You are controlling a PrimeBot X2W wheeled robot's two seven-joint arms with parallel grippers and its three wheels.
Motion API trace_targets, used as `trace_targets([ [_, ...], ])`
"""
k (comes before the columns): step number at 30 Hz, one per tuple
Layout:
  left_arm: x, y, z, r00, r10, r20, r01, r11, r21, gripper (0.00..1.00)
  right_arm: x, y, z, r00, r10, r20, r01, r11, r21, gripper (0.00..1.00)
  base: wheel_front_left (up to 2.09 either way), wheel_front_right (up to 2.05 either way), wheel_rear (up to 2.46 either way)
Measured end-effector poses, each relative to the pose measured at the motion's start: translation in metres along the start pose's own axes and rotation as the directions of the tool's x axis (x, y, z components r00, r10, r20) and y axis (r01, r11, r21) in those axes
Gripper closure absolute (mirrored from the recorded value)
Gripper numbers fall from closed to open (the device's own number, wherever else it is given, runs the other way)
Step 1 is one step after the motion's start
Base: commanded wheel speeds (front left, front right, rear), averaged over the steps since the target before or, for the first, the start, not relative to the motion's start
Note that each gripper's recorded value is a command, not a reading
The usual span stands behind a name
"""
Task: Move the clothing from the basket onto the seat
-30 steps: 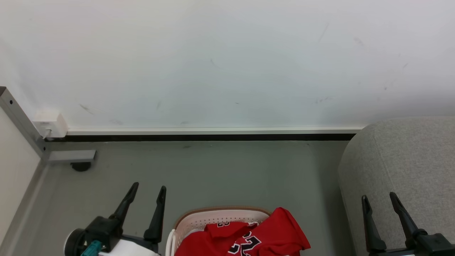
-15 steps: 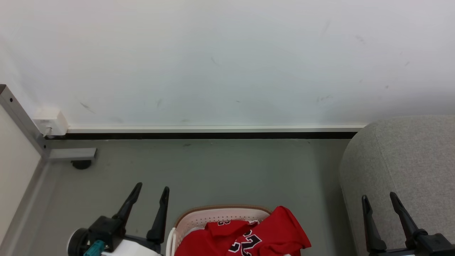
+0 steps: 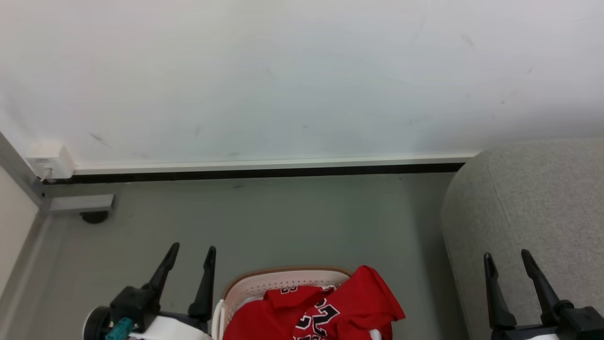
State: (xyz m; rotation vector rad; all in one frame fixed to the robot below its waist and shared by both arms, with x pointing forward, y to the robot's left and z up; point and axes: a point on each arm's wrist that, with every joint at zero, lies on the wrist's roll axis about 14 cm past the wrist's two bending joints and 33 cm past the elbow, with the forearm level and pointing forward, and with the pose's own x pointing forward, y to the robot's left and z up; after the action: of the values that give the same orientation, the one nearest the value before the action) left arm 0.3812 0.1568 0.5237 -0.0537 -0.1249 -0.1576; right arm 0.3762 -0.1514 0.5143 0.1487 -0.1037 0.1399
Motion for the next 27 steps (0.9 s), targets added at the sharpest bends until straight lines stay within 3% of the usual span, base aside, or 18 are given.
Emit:
trace_targets([
  [8,0.024,-0.012,-0.02,0.997,-0.063,-0.051,0.064,0.998,0.018,0.0,0.006,-0.018,0.003,0.999,-0.052,0.015,0.052,0.999,0.011,0.0,0.0,0.0,0.0],
  [15,0.047,-0.029,-0.074,0.965,-0.166,-0.202,0.176,0.984,0.033,0.0,0.016,-0.039,0.018,0.992,-0.106,0.067,0.106,0.994,0.009,0.0,0.0,0.0,0.0],
  [21,0.059,-0.043,-0.141,0.891,-0.248,-0.38,0.268,0.963,0.001,0.0,0.024,-0.061,0.022,0.983,-0.158,0.088,0.159,0.987,-0.004,0.0,0.0,0.0,0.0],
  [27,0.061,-0.053,-0.212,0.767,-0.316,-0.559,0.367,0.93,-0.022,0.0,0.032,-0.079,0.014,0.977,-0.2,0.076,0.201,0.979,-0.015,0.0,0.0,0.0,0.0],
])
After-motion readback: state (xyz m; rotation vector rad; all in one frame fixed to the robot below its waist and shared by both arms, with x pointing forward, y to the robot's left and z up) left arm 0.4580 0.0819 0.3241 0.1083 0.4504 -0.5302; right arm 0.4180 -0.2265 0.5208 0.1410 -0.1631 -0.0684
